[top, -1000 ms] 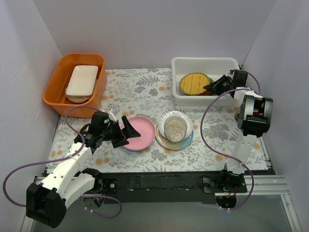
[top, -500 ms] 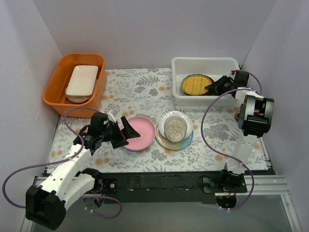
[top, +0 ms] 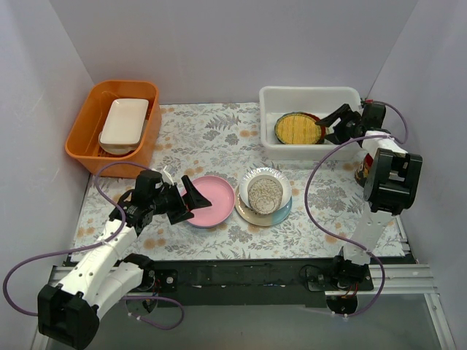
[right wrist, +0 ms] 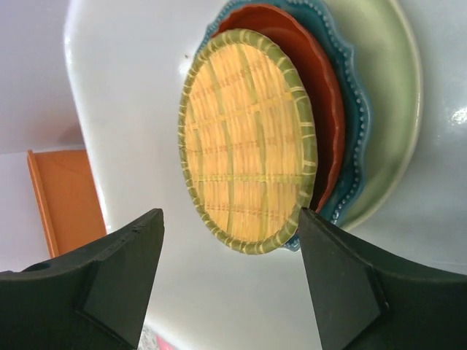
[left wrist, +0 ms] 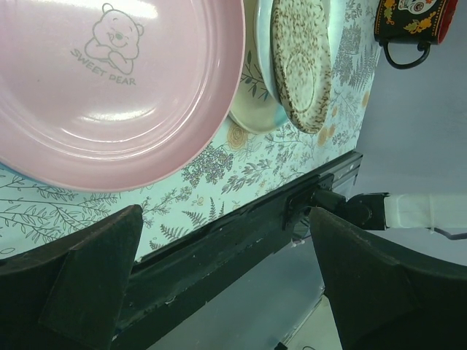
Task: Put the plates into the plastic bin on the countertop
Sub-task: Place the plate in the plastic bin.
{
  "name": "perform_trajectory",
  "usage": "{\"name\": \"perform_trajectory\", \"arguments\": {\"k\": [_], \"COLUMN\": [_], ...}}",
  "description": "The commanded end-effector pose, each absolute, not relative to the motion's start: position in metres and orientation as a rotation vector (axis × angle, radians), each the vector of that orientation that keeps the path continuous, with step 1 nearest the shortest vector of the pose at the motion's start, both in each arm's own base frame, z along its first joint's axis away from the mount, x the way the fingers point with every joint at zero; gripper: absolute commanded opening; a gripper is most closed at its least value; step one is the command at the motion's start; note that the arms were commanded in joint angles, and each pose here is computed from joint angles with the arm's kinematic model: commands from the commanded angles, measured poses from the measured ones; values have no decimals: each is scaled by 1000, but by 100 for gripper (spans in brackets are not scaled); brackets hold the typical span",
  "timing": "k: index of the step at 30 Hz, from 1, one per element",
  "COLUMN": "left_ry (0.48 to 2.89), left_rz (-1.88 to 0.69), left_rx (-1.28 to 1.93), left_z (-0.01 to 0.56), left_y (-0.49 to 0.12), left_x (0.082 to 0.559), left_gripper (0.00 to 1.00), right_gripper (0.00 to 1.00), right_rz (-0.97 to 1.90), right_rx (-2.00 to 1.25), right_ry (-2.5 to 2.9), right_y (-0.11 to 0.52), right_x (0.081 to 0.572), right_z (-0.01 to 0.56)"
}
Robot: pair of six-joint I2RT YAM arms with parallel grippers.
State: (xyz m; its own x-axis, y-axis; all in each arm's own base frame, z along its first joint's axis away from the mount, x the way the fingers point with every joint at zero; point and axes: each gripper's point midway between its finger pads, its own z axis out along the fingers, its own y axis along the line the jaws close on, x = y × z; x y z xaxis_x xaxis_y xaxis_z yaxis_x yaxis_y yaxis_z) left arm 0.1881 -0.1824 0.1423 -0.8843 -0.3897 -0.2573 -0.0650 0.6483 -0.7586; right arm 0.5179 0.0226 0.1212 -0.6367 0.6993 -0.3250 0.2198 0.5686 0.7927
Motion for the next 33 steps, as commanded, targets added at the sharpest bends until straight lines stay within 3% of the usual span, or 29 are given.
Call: {"name": "perform_trajectory", "arguments": {"k": [1,10,20,33], "left_ry": [2467,2460,2475,2577], "left_rz": [-1106,-1106,-1077,-922], "left_rx": [-366,-382,-391,-490], "left_z": [143,141,142,124], "left_y": [-180,-180,-180,-168], "left_x": [184,184,192,197], "left_gripper": [98,98,98,98], "right_gripper": [84,93,93,92], "right_rz": [894,944,1012,1023], "right_rx": [632,545,440,189], "right_ry": [2028,1875,1904,2023], "right_y": [8,20,56,140], "right_x": [520,506,487,421], "right_z": [176,236,256,271]}}
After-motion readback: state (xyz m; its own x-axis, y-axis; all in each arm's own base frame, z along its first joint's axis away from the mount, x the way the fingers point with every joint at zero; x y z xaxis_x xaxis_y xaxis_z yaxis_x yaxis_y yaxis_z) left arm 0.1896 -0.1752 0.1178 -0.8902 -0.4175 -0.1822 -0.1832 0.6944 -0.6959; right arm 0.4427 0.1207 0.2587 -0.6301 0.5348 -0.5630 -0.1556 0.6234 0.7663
